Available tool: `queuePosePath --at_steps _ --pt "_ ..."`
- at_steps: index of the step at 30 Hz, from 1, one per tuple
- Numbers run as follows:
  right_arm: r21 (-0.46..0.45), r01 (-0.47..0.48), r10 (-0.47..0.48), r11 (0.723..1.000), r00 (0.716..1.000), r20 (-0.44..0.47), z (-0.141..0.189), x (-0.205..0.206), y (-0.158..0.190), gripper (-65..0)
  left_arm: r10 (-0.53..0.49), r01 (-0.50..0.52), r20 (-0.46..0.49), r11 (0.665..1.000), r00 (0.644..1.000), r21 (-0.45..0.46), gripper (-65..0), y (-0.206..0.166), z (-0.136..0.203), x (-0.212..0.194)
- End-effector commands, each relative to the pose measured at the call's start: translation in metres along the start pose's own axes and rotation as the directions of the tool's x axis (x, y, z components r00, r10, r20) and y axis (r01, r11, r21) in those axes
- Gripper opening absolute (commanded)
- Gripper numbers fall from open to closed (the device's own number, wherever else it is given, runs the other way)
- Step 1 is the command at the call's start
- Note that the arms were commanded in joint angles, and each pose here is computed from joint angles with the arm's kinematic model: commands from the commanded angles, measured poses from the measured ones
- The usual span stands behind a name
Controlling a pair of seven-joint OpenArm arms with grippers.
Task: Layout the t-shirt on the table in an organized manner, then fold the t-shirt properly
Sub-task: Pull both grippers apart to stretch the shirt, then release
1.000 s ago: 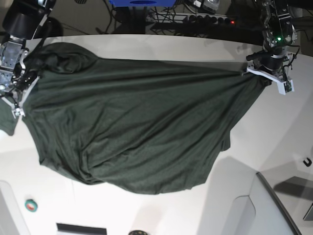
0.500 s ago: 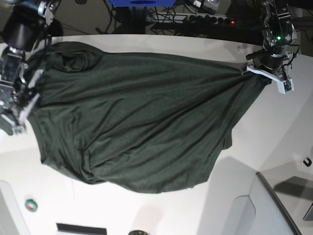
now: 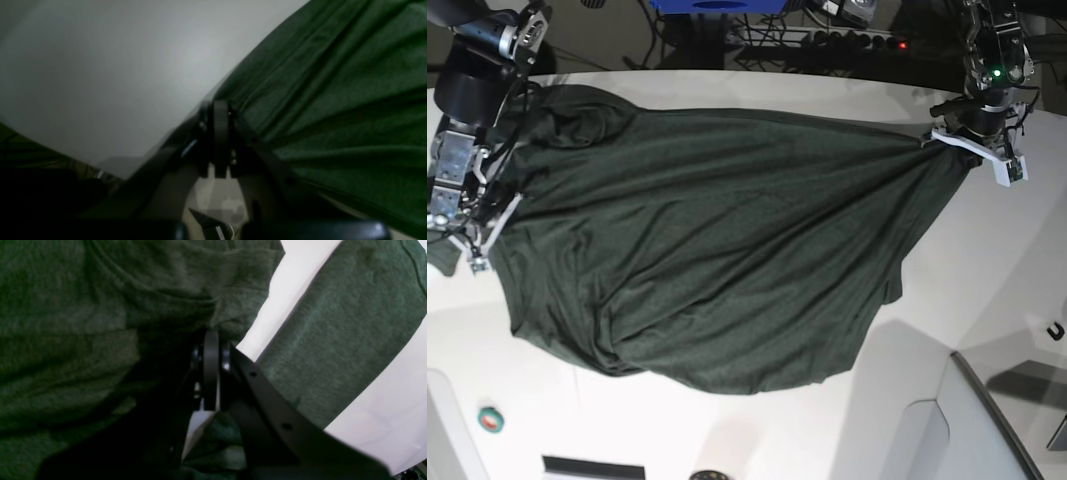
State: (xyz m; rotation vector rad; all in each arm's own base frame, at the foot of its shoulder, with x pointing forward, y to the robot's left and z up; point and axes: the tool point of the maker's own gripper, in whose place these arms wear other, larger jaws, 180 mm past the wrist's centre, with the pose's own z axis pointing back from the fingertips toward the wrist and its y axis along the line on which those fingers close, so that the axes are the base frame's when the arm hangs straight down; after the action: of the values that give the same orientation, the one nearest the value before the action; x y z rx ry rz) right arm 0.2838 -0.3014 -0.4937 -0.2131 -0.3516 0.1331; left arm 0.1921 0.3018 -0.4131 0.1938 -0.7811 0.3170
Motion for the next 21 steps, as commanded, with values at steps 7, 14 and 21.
queuePosePath --at_steps 7,14,21 --pt "-0.113 0.052 -0.054 0.992 0.999 -0.009 0.005 -0.003 -0.033 -64.8 -0.008 0.008 0.035 1.000 0.999 0.007 -65.0 0.004 0.003 0.009" --pt "-0.121 0.047 -0.048 0.991 0.999 -0.005 0.008 -0.004 -0.035 -64.8 -0.008 0.008 0.034 1.000 0.999 0.004 -65.0 0.003 0.003 0.008" --pt "-0.121 0.005 0.023 0.993 0.972 0.236 0.052 0.026 -0.010 -61.7 0.008 -0.008 0.037 1.000 0.999 -0.005 -65.0 -0.003 0.001 0.009"
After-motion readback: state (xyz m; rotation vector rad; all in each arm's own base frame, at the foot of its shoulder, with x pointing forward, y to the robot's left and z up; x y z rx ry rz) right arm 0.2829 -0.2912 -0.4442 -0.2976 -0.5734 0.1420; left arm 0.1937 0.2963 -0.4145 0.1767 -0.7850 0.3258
